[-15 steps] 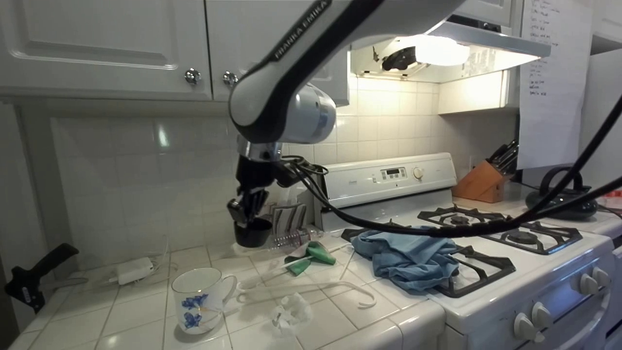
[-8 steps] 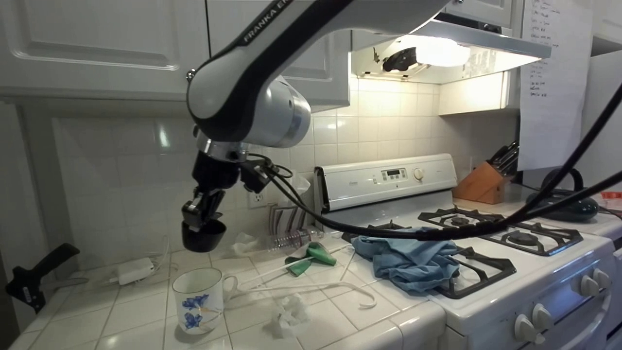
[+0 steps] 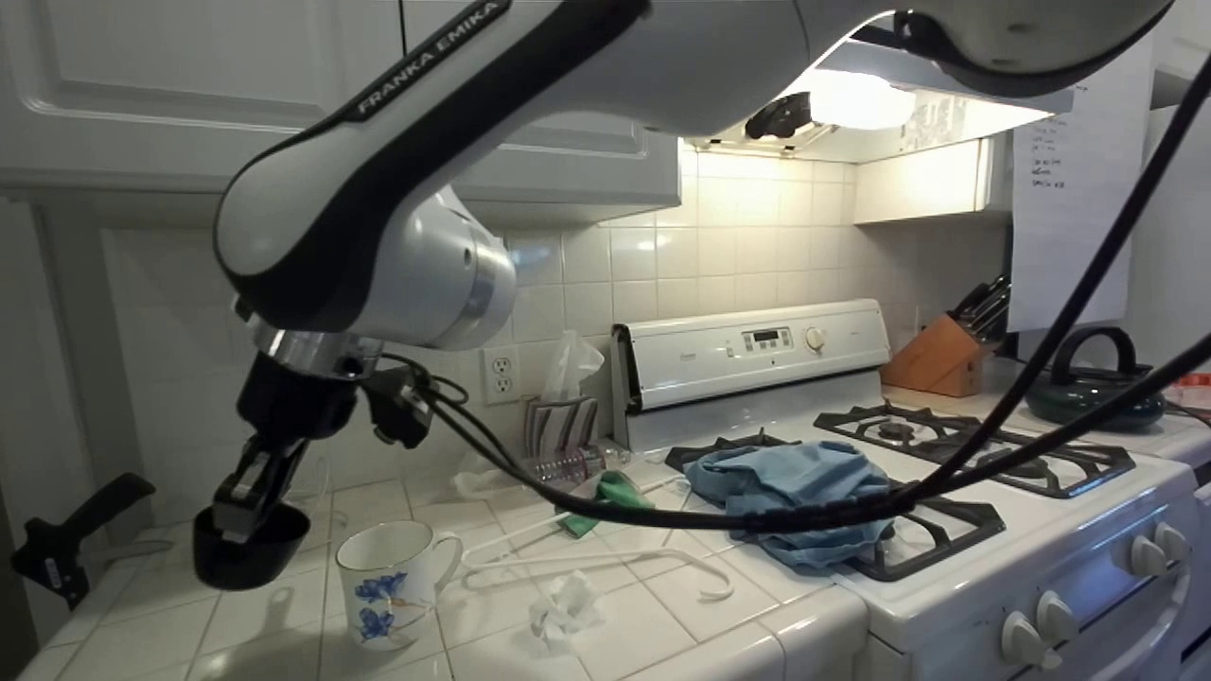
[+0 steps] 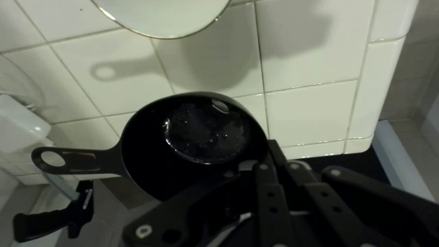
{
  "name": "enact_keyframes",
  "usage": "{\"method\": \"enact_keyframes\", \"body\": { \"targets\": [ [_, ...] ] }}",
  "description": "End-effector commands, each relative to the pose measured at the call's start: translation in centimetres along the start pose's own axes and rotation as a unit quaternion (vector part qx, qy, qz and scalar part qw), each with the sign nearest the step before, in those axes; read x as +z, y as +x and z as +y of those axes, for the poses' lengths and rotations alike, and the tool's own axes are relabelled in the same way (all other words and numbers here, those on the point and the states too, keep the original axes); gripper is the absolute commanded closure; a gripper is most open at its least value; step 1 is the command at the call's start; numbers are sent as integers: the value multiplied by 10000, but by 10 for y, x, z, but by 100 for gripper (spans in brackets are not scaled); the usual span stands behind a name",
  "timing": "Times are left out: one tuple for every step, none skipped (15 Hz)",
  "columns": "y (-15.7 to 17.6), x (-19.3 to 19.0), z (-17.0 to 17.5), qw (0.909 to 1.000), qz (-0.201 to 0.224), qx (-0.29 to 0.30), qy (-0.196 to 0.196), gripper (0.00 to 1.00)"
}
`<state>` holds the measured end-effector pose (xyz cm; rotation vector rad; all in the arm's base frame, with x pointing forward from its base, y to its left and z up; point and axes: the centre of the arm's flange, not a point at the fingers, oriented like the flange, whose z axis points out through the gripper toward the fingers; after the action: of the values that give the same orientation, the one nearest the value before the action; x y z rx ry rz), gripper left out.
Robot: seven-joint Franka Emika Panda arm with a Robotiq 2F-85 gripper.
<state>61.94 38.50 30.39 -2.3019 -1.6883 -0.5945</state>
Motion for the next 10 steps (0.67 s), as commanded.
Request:
{"method": "enact_keyframes", "body": {
  "targets": [
    [20, 48, 11, 9988, -247, -336, 275, 99],
    [20, 62, 9, 9981, -332, -390, 337, 99],
    [21, 72, 6, 9975, -412, -445, 373, 99],
    [22, 82, 5, 9967, -483, -509, 409, 99],
    [22, 92, 3, 9959, -553, -572, 427, 99],
    [24, 100, 0, 9951, -613, -644, 435, 99],
    [26, 108, -2, 9943, -684, -700, 422, 99],
    [27, 114, -5, 9935, -760, -746, 395, 72],
    [29, 119, -6, 9928, -827, -789, 351, 71],
    [30, 119, -7, 9923, -869, -818, 322, 65]
  ]
}}
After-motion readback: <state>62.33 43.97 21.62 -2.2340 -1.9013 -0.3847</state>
